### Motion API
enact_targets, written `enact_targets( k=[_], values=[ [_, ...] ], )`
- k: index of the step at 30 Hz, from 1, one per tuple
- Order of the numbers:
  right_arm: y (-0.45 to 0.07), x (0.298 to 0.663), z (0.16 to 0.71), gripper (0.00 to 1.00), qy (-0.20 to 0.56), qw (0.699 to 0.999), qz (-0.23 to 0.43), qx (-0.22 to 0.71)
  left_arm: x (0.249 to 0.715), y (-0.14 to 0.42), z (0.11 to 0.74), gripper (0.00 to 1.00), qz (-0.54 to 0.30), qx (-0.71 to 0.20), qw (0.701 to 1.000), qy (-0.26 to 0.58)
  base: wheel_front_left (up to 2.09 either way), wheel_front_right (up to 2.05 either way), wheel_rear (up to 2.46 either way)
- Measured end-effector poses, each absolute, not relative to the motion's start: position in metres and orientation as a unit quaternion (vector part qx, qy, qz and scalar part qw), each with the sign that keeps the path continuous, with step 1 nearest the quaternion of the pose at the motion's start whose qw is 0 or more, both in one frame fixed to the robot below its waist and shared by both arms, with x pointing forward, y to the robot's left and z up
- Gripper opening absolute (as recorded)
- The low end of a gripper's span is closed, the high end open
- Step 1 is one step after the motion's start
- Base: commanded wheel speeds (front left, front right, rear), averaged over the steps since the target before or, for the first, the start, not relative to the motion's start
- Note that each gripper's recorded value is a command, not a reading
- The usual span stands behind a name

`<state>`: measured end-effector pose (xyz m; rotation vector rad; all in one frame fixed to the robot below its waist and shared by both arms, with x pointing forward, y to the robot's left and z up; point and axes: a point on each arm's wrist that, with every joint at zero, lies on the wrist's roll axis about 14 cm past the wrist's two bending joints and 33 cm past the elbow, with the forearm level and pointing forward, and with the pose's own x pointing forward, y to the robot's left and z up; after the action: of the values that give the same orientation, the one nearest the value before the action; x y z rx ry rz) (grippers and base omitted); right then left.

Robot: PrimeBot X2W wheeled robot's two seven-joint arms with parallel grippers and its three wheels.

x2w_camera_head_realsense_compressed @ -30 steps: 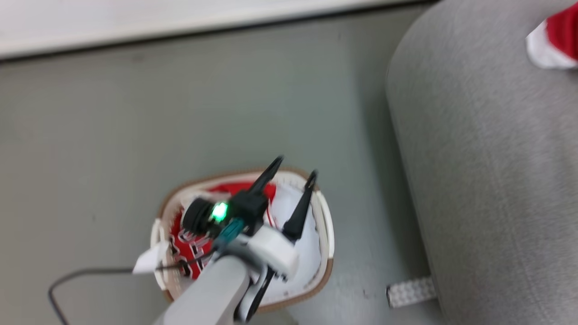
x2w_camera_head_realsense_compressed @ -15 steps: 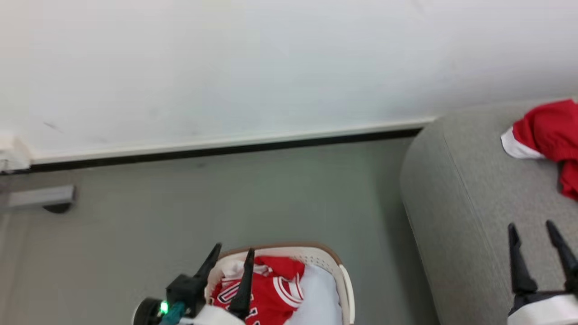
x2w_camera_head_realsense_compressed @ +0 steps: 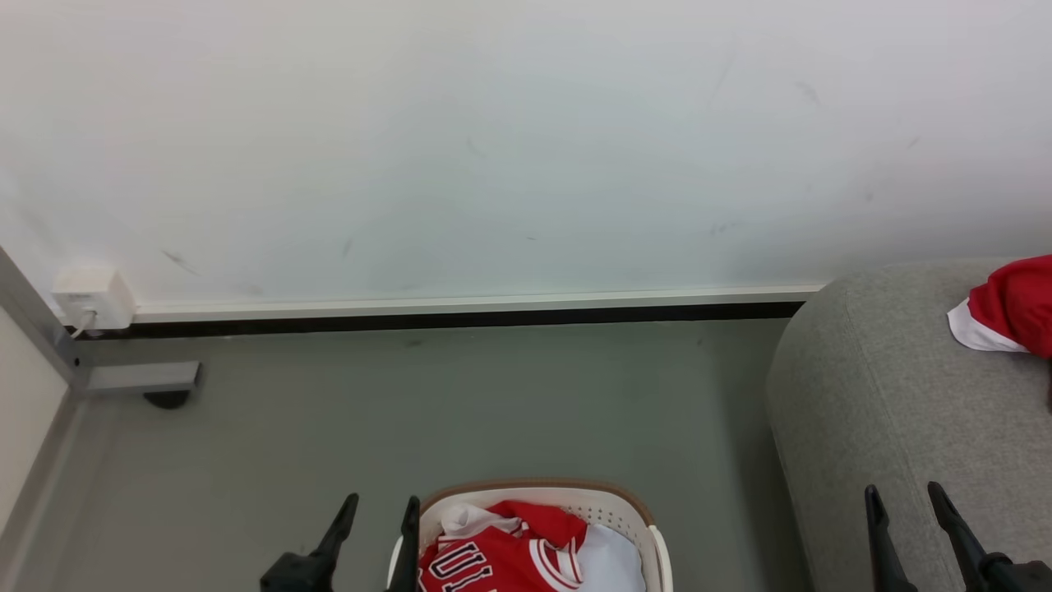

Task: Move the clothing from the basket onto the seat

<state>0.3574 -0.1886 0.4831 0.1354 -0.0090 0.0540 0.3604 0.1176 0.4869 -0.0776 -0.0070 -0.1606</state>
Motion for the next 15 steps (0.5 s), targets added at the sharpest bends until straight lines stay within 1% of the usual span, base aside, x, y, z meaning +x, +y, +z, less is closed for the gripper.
enact_targets(
  k=[9, 12, 15],
  values=[
    [-0.187, 0.357, 0.482, 1.0, -0.002, 0.997, 0.028, 0.066, 0.368, 0.106, 0.475, 1.0, -0.103, -0.033, 0.994, 0.013, 0.0, 0.0, 0.0],
    [-0.191, 0.364, 0.483, 1.0, -0.003, 0.998, 0.027, 0.062, 0.376, 0.094, 0.463, 1.0, -0.122, -0.023, 0.992, 0.031, 0.0, 0.0, 0.0],
    [-0.197, 0.379, 0.486, 1.0, -0.007, 0.998, 0.024, 0.058, 0.393, 0.078, 0.444, 1.0, -0.147, -0.004, 0.987, 0.06, 0.0, 0.0, 0.0]
  ],
)
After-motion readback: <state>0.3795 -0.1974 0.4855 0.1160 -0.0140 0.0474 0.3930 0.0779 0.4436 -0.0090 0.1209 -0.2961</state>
